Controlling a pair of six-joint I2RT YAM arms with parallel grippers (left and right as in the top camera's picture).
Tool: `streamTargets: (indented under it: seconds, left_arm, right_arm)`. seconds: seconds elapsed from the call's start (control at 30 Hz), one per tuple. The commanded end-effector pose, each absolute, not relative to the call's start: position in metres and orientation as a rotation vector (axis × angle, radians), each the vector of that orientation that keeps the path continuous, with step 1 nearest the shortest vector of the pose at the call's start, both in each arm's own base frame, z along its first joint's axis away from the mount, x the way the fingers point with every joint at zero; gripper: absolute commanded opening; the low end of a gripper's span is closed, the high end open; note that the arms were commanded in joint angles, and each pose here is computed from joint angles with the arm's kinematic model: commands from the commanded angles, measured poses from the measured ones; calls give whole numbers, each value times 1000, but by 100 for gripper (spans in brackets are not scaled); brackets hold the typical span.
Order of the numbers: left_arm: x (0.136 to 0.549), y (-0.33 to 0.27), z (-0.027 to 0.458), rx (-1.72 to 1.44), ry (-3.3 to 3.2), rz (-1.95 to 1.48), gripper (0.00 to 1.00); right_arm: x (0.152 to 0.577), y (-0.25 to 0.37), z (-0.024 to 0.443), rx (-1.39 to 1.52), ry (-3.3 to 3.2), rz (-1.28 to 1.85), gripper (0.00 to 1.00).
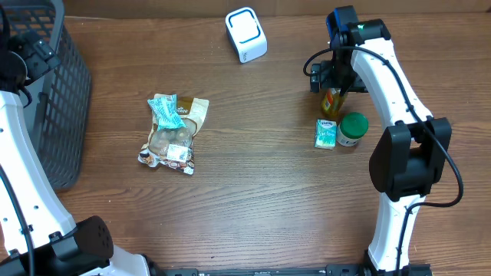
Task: Scan the item barcode
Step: 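Carry the yellow bottle right and set it beside the jar, then open the right gripper and raise it away from the bottle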
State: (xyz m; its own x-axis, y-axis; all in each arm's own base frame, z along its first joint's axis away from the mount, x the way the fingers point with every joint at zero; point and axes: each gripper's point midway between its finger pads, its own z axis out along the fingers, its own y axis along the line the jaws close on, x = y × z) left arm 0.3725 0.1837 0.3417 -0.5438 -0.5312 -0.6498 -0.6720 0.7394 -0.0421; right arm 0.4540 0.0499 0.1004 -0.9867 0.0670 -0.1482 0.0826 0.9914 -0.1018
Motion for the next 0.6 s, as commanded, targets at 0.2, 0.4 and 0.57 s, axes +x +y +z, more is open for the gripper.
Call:
streamTargets:
  seconds: [0.2, 0.4, 0.57]
  left_arm:
    - [374, 184, 344, -878, 2280, 289, 99]
    - [374, 184, 344, -878, 2281, 288, 99]
    - [374, 184, 344, -878, 2280, 289, 100]
  right_arm:
    - [469, 52, 166, 126, 2851, -116, 100]
    - [469, 79, 180, 83, 2843, 53, 100]
    - [475, 100, 183, 21, 2807, 104, 100]
